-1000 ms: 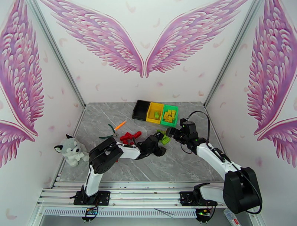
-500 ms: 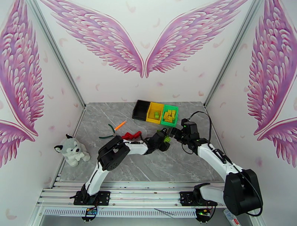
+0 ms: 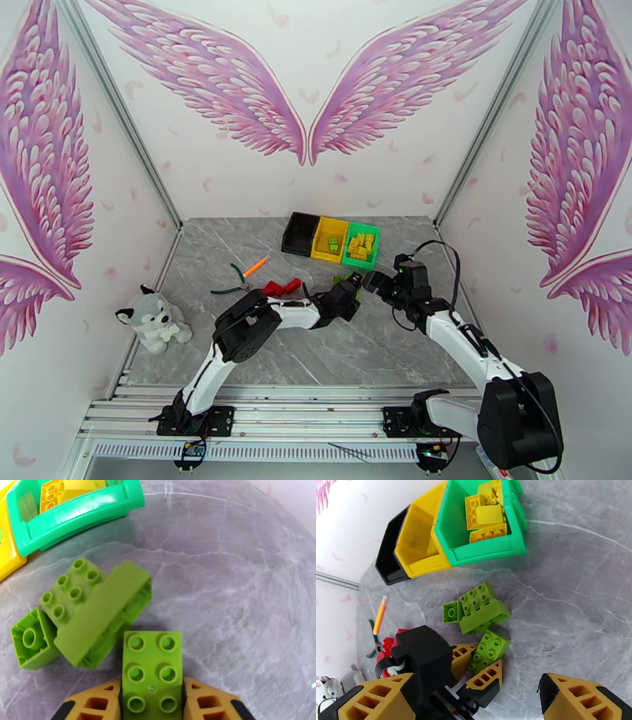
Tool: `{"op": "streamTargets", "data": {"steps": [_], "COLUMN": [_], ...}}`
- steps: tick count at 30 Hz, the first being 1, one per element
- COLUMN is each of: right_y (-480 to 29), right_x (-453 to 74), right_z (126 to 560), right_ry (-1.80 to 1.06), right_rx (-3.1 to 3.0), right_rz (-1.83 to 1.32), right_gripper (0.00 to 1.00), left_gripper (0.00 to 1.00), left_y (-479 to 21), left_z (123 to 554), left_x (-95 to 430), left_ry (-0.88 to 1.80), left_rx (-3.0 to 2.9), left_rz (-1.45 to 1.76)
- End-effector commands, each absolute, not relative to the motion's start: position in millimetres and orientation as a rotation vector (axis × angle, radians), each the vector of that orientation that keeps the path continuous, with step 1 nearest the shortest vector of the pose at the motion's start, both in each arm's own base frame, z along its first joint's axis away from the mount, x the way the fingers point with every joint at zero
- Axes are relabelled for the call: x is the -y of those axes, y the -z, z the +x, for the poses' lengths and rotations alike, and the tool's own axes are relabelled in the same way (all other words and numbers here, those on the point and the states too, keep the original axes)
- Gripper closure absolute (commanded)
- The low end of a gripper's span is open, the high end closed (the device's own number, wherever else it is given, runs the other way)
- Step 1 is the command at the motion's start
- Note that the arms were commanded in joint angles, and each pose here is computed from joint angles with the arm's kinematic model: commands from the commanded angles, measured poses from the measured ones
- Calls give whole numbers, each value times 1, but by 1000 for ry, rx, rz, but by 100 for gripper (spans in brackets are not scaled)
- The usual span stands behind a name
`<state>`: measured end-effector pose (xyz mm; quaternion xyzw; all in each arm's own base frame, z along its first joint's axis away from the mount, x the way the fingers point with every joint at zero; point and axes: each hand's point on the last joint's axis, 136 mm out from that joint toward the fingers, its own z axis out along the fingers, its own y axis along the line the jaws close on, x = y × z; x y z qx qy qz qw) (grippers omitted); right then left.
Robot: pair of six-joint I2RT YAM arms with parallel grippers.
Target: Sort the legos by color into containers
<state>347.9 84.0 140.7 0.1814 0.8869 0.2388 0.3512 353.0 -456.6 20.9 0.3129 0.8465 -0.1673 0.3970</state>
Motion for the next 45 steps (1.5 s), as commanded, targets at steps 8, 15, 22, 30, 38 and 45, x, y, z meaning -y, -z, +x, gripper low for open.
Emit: {"op": "streamTargets", "data": {"steps": [8,15,22,30,38,45], "right_y": [-140,-134,-139,-136,-138,-134], "right_x": [-119,-130,-131,-131,-131,-127], "right_z": [352,353,351,352,352,353], "right_ry": [-771,-778,-785,-783,-792,-746], "right_rx": [-2308,-2341,-2330,-2340,-2332,-2347], "right_rz": [361,331,326,329,331,326], "right_gripper": [18,20,20,20,20,19], "left_gripper": [71,71,69,62,25,20], "left_y": [-91,-122,-140,-135,-160,-198], "left_z": [351,435,509,568,573,518], "left_x": [412,376,369,385,392,397], "left_ry": [500,452,430,415,437,418], "left_rx": [-2087,-2092,-2068,-2082,-2048,-1970], "left_rz": [700,507,454,444,398,442]}}
